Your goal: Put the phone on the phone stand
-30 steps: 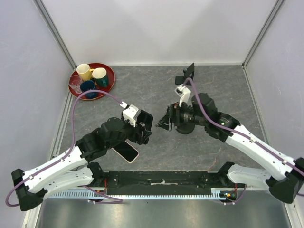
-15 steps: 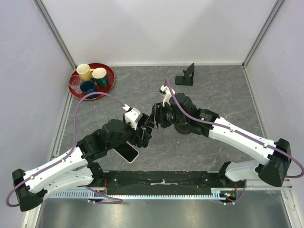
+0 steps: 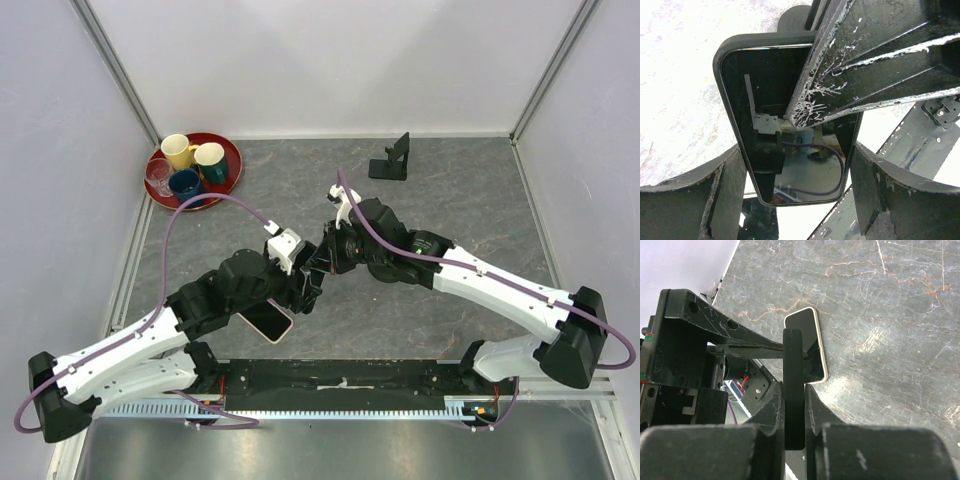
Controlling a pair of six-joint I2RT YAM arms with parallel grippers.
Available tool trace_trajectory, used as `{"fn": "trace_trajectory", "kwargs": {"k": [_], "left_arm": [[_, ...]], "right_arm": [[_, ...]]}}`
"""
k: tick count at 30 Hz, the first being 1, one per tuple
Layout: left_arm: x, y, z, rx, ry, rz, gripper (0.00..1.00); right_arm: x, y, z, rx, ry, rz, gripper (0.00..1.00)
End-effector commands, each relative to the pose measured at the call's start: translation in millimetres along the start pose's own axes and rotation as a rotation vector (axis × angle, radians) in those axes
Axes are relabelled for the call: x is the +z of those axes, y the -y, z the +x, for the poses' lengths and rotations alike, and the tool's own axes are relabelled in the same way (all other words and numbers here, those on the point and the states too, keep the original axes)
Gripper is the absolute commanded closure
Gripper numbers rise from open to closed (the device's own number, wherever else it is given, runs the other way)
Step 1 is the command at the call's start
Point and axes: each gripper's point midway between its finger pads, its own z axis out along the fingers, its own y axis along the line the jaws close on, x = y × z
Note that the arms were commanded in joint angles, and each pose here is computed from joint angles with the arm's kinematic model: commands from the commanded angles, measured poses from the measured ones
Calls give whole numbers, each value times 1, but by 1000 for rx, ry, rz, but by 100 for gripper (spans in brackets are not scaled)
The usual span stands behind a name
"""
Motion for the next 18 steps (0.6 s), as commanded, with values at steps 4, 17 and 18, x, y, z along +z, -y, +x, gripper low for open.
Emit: {"fn": "trace_trajectory", "kwargs": {"k": [4,17,18], "left_arm": [[-5,26,-49,5,137,116,52],[1,11,-79,-209,251,-6,21],[7,10,-78,-210,238,-13,23]], "right_arm": [[-27,-1,-23,-41,146,2,100],[-218,76,-68,-8,757,366,100],[-238,90,-70,19,819,442,100]]}}
